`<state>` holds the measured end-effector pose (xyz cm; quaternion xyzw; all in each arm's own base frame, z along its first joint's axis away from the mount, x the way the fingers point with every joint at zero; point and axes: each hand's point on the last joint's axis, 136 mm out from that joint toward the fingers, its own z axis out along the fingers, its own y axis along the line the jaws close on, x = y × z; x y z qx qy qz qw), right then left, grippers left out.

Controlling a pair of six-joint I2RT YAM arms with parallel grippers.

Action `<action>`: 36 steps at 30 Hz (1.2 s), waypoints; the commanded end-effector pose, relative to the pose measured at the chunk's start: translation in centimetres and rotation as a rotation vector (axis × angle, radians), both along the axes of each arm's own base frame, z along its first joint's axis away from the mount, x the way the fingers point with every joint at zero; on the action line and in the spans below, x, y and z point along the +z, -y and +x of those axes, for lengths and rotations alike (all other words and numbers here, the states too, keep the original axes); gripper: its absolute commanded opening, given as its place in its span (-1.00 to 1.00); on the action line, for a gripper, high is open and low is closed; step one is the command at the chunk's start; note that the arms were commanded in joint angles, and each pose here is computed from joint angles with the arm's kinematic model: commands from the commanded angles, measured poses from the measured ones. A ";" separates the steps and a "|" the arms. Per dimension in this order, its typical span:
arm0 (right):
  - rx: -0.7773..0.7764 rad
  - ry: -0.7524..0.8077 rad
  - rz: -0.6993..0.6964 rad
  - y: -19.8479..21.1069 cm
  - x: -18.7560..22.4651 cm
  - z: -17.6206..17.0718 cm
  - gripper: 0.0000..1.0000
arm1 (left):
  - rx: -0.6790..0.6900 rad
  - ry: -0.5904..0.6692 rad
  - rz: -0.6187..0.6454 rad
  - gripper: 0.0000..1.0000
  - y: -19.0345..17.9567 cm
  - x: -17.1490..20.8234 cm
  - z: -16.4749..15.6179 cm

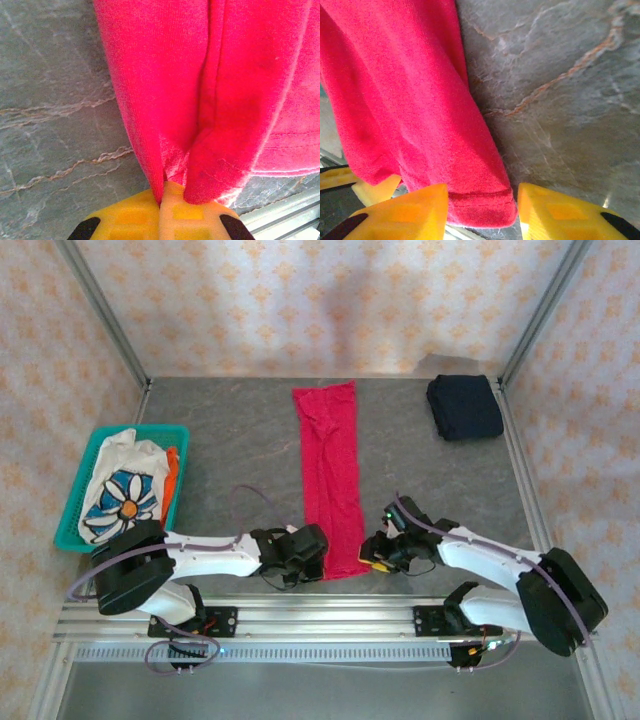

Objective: Fold and stack the t-shirts

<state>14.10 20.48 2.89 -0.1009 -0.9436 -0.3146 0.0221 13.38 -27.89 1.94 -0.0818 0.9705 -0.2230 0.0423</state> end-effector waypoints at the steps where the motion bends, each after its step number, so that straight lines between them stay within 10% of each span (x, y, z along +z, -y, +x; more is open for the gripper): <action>1: 0.016 -0.013 0.030 -0.6 -0.5 -0.2 -0.26 | 0.008 0.017 0.032 -1.00 -1.0 0.0 -0.2; 7: 0.041 -0.051 0.055 -1.0 -0.7 -1.1 -0.50 | 0.014 0.020 0.040 -1.00 -1.3 0.0 -0.2; 11: 0.046 -0.039 0.052 -0.9 -0.3 -1.0 -1.00 | 0.019 0.039 0.056 -1.00 -1.8 0.4 -0.1; 24: 0.049 0.062 0.062 -0.9 3.7 0.1 -1.00 | 0.029 0.103 0.091 -1.00 -3.6 3.5 0.6; 36: 0.070 0.241 0.039 -3.0 7.0 8.0 -1.00 | 0.079 0.192 0.136 -1.00 -4.4 7.6 6.9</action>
